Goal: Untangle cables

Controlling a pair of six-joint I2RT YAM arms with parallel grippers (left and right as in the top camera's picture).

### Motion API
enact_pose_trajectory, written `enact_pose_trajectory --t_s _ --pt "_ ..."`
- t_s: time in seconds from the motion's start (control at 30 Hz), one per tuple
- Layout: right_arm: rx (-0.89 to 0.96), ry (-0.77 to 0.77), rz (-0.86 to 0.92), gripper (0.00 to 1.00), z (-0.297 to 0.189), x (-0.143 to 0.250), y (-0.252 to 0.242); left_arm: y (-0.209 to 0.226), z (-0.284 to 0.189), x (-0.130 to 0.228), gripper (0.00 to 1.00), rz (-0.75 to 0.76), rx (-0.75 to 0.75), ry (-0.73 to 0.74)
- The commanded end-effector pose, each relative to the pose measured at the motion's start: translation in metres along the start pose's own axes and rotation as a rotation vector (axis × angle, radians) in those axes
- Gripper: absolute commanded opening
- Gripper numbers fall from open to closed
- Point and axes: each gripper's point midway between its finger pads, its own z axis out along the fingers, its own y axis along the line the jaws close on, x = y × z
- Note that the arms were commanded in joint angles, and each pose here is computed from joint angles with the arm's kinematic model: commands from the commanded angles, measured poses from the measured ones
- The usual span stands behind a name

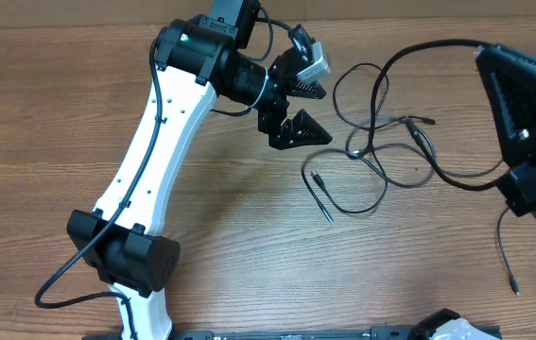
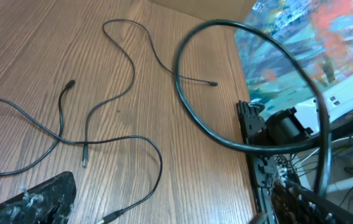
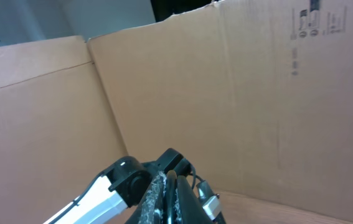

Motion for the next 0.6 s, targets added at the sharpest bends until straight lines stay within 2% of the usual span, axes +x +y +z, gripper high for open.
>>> enact_pose_trajectory --t_s 0.0,0.2,0.57 --pt "0.056 -0.032 -0.028 0.04 -0.005 -0.007 -0.009 0.003 0.000 0.003 1.00 0.039 -0.021 0.027" --pt "0.084 -0.038 -0.031 0.04 -0.006 -0.008 -0.014 0.004 -0.006 0.010 1.00 0.003 -0.028 0.040" --pt "0.116 -0.022 -0.030 0.04 -0.005 -0.004 -0.020 -0.012 -0.011 0.012 0.99 -0.050 0.048 0.014"
